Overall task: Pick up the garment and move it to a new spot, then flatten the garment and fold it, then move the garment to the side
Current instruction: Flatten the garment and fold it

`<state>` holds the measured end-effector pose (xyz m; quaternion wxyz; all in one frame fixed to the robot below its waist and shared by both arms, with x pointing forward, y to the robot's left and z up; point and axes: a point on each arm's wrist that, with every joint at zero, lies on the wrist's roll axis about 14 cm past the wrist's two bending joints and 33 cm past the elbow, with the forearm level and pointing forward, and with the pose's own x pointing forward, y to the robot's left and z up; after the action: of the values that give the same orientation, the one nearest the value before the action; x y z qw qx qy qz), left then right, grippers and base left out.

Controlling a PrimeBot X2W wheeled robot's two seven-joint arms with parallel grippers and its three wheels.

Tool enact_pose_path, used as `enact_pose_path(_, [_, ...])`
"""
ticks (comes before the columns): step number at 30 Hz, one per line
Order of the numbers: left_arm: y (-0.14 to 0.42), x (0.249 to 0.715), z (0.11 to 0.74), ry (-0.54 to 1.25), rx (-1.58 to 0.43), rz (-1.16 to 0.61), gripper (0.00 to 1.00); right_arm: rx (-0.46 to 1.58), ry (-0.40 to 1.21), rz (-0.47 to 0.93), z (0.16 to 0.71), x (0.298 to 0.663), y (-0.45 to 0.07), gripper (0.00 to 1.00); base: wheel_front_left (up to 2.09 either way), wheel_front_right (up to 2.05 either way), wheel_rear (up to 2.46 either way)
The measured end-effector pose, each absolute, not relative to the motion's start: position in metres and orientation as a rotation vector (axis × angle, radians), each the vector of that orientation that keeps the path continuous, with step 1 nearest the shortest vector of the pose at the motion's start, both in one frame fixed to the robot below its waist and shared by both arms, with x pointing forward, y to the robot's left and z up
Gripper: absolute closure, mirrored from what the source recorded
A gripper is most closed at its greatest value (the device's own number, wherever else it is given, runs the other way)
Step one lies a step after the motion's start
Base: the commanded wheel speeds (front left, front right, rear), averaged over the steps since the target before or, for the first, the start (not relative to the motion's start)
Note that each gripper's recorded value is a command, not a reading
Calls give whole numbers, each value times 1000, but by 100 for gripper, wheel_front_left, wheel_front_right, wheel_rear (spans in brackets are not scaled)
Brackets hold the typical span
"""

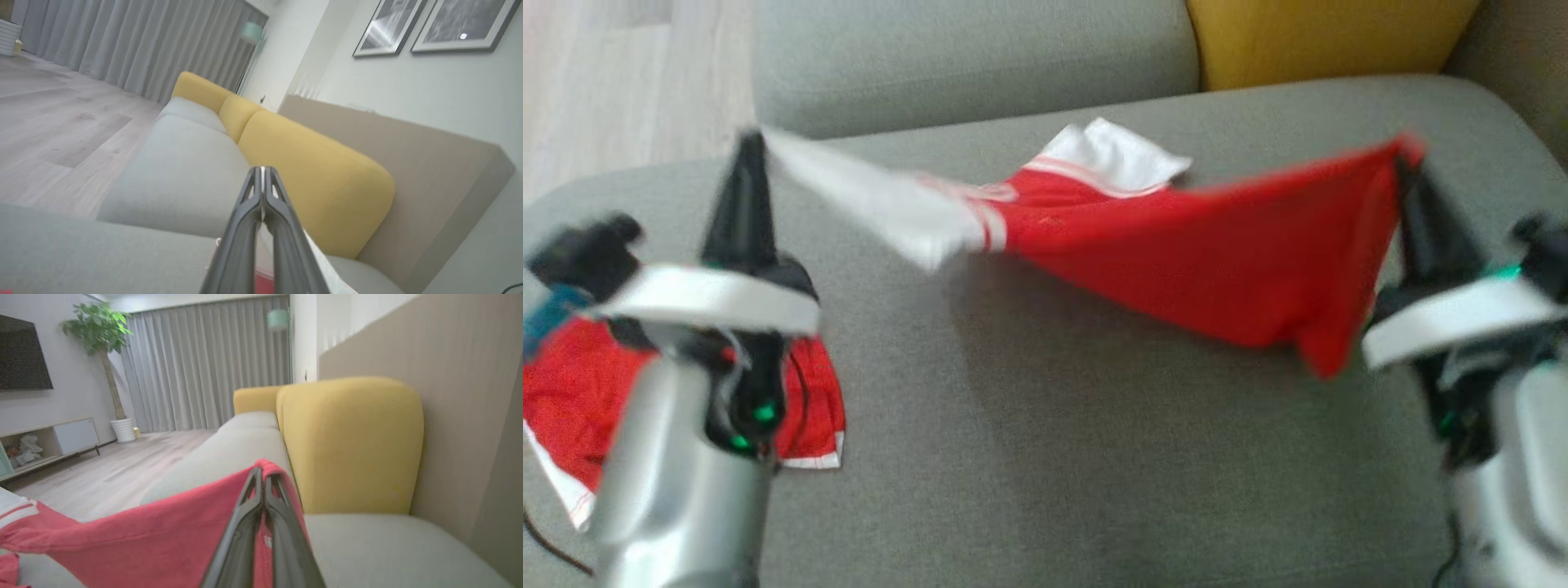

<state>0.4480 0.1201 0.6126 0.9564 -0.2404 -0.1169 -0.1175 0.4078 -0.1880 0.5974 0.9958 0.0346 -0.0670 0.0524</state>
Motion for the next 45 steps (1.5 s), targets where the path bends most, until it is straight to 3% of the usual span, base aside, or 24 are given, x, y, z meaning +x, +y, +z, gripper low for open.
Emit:
enact_pose_path(11, [139, 404, 772, -614, -608, -294, 100, -56, -465, 131, 736, 413, -197, 100, 0, 0, 0])
enact_pose_path(23, [145, 366, 812, -694, -657, -314, 100, -33, -492, 89, 771, 393, -211, 100, 0, 0, 0])
enact_pose_path(28, [142, 402, 781, -544, -624, -284, 100, 12, -349, 125, 737, 415, -206, 100, 0, 0, 0])
enact_pose_path(33, [141, 457, 763, -433, -538, -265, 100, 35, -229, 152, 710, 459, -201, 100, 0, 0, 0])
enact_pose_path(40, [148, 555, 806, -528, -487, -245, 100, 124, -382, 177, 771, 561, -185, 100, 0, 0, 0])
enact_pose_path(45, [154, 599, 811, -624, -472, -230, 100, 149, -436, 174, 763, 615, -175, 100, 0, 0, 0])
